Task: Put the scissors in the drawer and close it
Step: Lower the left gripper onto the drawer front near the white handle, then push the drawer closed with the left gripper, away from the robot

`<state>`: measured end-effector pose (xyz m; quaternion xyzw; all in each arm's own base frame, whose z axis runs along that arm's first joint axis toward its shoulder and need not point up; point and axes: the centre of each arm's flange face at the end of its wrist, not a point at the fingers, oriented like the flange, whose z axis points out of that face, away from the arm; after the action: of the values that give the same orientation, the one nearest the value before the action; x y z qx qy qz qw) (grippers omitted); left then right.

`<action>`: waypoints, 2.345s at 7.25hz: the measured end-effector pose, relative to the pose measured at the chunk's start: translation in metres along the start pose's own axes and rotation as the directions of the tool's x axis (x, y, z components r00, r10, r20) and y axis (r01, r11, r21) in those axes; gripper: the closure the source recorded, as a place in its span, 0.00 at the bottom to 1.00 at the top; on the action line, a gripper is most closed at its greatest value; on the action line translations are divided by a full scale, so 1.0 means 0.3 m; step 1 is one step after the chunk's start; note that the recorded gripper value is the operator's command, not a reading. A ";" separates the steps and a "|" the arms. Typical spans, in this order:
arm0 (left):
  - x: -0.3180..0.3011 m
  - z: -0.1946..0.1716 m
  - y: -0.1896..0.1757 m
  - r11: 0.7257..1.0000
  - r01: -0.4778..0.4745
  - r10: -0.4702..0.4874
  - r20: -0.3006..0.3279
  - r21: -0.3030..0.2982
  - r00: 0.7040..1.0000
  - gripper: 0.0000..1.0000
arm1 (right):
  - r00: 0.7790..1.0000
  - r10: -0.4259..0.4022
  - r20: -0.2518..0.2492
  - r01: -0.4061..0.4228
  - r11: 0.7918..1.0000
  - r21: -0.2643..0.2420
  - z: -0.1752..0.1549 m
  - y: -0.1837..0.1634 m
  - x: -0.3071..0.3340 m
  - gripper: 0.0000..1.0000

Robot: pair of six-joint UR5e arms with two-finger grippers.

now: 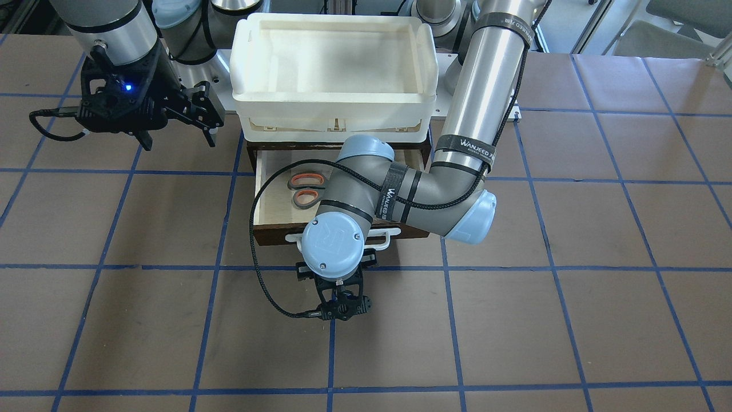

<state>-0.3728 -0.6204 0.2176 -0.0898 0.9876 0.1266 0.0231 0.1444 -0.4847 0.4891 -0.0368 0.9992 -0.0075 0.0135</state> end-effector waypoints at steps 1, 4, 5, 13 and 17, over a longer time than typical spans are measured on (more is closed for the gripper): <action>0.007 -0.013 0.019 1.000 0.000 0.000 0.002 -0.002 1.000 0.00 | 1.000 0.000 -0.001 0.000 1.000 -0.002 0.002 0.001 0.000 0.00; 0.023 -0.066 0.105 1.000 -0.018 0.018 0.012 -0.007 1.000 0.00 | 1.000 -0.002 -0.001 0.002 1.000 -0.005 0.006 0.004 -0.001 0.00; 0.021 -0.071 0.138 1.000 -0.024 0.024 0.017 -0.012 1.000 0.00 | 1.000 -0.002 -0.001 0.002 1.000 -0.005 0.006 0.004 -0.001 0.00; -0.015 -0.016 0.435 0.987 0.038 -0.024 0.090 -0.155 0.996 0.00 | 1.000 -0.003 0.002 0.003 1.000 -0.006 0.008 0.006 -0.005 0.00; -0.056 -0.088 0.346 0.997 0.035 -0.034 0.017 -0.069 0.999 0.00 | 1.000 -0.004 0.002 0.004 1.000 -0.006 0.008 0.006 -0.005 0.00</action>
<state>-0.3758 -0.5256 0.2698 -0.1065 0.9807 0.1611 0.0300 0.1460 -0.4829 0.4867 -0.0387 0.9991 -0.0044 0.0145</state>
